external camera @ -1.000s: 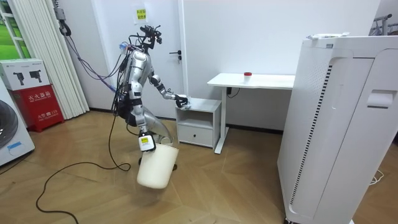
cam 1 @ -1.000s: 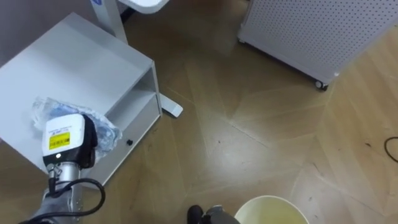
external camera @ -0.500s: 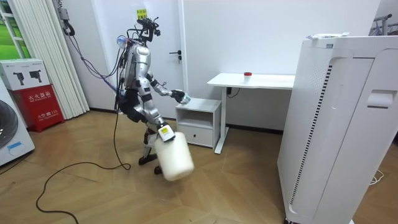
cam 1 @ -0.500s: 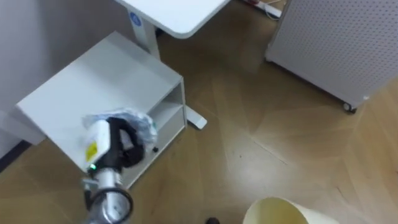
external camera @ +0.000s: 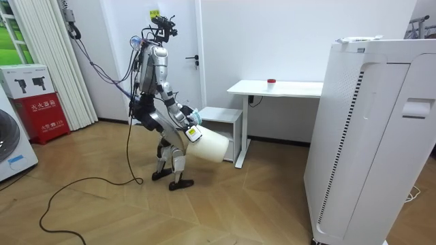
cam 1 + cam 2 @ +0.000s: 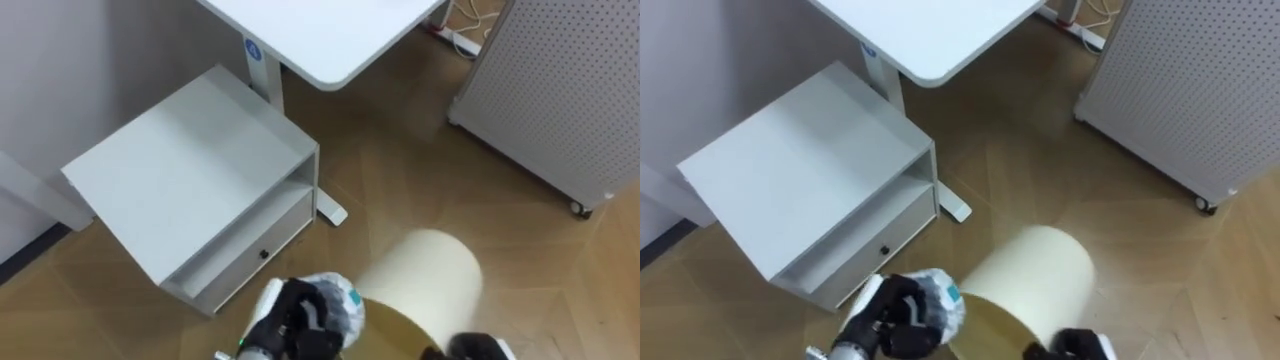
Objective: Pick garbage
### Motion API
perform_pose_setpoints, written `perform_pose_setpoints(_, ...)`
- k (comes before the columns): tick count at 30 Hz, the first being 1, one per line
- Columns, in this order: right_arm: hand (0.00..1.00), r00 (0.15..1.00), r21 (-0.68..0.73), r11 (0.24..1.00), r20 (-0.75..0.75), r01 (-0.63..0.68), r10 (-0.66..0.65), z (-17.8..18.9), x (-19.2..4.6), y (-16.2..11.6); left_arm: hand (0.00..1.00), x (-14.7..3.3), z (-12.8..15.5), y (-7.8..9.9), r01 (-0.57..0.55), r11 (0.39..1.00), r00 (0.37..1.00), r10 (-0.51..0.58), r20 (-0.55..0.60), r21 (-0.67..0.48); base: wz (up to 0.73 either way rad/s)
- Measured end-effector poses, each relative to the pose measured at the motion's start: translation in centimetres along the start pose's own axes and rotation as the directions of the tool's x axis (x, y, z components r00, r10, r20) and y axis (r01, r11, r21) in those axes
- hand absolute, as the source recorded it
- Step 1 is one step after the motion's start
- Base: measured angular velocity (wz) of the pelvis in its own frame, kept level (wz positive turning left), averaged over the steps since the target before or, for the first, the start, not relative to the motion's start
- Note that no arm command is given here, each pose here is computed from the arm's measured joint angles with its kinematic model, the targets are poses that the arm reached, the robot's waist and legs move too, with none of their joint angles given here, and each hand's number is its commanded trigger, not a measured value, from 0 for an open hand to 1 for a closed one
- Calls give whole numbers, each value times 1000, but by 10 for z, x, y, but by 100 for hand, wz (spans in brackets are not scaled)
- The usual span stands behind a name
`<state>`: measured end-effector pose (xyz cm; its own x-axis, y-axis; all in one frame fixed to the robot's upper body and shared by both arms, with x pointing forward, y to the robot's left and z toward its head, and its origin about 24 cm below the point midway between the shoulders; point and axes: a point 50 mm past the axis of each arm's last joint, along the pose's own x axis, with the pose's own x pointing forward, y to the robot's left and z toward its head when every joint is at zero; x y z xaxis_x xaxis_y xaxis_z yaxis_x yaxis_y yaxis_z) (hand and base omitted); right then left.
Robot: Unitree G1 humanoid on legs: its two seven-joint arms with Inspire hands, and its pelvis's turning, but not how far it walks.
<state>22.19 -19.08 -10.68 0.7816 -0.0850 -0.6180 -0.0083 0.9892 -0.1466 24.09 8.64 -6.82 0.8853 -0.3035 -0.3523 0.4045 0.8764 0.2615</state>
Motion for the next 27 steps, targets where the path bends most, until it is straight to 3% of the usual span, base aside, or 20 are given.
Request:
perform_pose_setpoints(2, 100, 999, -20, 999, 11, -32, 32, 4, 2, 4, 100, -1, -1, -7, 83, 996, 997, -83, -7, -21, 0)
perform_pose_setpoints(14, 100, 997, -30, 997, 18, -69, 70, 6, 2, 11, 100, -8, -5, -23, 269, 963, 963, -270, -12, -33, -2)
perform_pose_setpoints(27, 100, 997, -34, 996, 21, -79, 80, 7, 2, 9, 100, -10, -7, -26, 309, 950, 951, -310, -19, -33, 0)
